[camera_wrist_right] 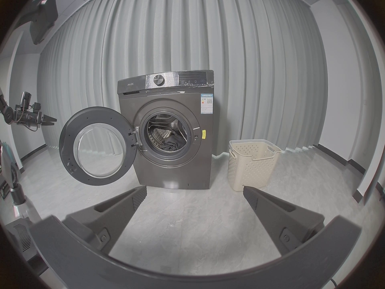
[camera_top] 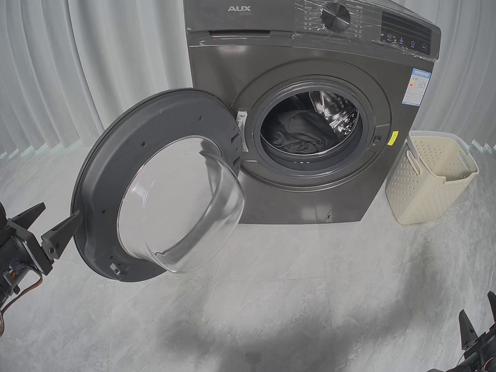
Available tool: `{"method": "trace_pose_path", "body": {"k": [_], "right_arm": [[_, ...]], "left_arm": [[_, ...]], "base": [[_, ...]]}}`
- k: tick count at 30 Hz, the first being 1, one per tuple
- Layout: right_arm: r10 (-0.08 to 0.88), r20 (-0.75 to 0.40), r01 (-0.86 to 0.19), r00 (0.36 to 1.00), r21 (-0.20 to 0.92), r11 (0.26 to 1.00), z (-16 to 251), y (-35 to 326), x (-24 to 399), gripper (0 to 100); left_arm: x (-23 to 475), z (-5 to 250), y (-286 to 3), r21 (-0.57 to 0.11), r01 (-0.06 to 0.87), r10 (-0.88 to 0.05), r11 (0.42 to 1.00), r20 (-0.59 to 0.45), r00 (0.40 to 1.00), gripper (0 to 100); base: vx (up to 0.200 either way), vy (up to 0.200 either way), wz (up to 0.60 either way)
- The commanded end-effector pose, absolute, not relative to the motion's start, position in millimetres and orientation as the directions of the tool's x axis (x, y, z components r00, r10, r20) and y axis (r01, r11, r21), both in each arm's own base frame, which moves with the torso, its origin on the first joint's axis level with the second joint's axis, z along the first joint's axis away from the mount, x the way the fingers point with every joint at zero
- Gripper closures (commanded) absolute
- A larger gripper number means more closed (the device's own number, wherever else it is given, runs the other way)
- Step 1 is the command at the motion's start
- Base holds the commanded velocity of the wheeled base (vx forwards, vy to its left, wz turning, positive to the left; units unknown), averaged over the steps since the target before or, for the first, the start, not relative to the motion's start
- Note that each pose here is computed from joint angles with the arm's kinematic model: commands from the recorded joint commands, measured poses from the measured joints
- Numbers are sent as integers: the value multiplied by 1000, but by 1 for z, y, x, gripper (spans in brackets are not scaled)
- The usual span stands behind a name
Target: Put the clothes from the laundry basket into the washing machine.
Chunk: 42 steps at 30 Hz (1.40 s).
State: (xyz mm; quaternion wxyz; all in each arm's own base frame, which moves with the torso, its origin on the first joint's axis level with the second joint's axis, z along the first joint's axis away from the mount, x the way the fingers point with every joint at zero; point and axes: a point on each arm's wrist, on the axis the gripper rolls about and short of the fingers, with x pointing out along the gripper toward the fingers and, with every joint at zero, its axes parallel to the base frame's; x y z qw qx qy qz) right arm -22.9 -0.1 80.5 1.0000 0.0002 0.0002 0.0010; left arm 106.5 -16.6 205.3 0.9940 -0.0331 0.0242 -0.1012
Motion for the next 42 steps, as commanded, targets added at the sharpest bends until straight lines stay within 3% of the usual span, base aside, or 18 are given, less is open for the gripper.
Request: {"method": "trace_pose_path", "body": {"k": [1, 8, 25, 30, 32, 33, 36, 42], "right_arm": [[2, -2, -2, 1000, 0, 1000, 75, 0, -23, 0], [3, -2, -3, 1000, -3, 1000, 75, 0, -23, 0], [3, -2, -3, 1000, -3, 1000, 75, 0, -23, 0], [3, -2, -3, 1000, -3, 1000, 75, 0, -23, 0], [3, -2, -3, 1000, -3, 1000, 75, 0, -23, 0], [3, -2, -3, 1000, -3, 1000, 75, 0, -23, 0], [3, -2, -3, 1000, -3, 1000, 75, 0, -23, 0], [3, -2, -3, 1000, -3, 1000, 75, 0, -23, 0]], "left_arm": [[116, 202, -18, -61, 199, -204, 978, -75, 976, 0], [127, 201, -21, -55, 226, -230, 973, -93, 969, 0], [167, 200, -19, -16, 192, -193, 981, -107, 975, 0], [172, 197, -24, -18, 233, -233, 972, -120, 965, 0], [171, 195, -28, -22, 275, -276, 961, -123, 953, 0], [167, 194, -36, -25, 350, -350, 937, -119, 929, 0], [157, 193, -49, -29, 450, -451, 892, -111, 886, 0], [135, 190, -69, -35, 591, -591, 806, -99, 800, 0]], "base": [[0, 0, 0], [0, 0, 0], [0, 0, 0], [0, 0, 0], [0, 0, 0], [0, 0, 0], [0, 0, 0], [0, 0, 0]]}}
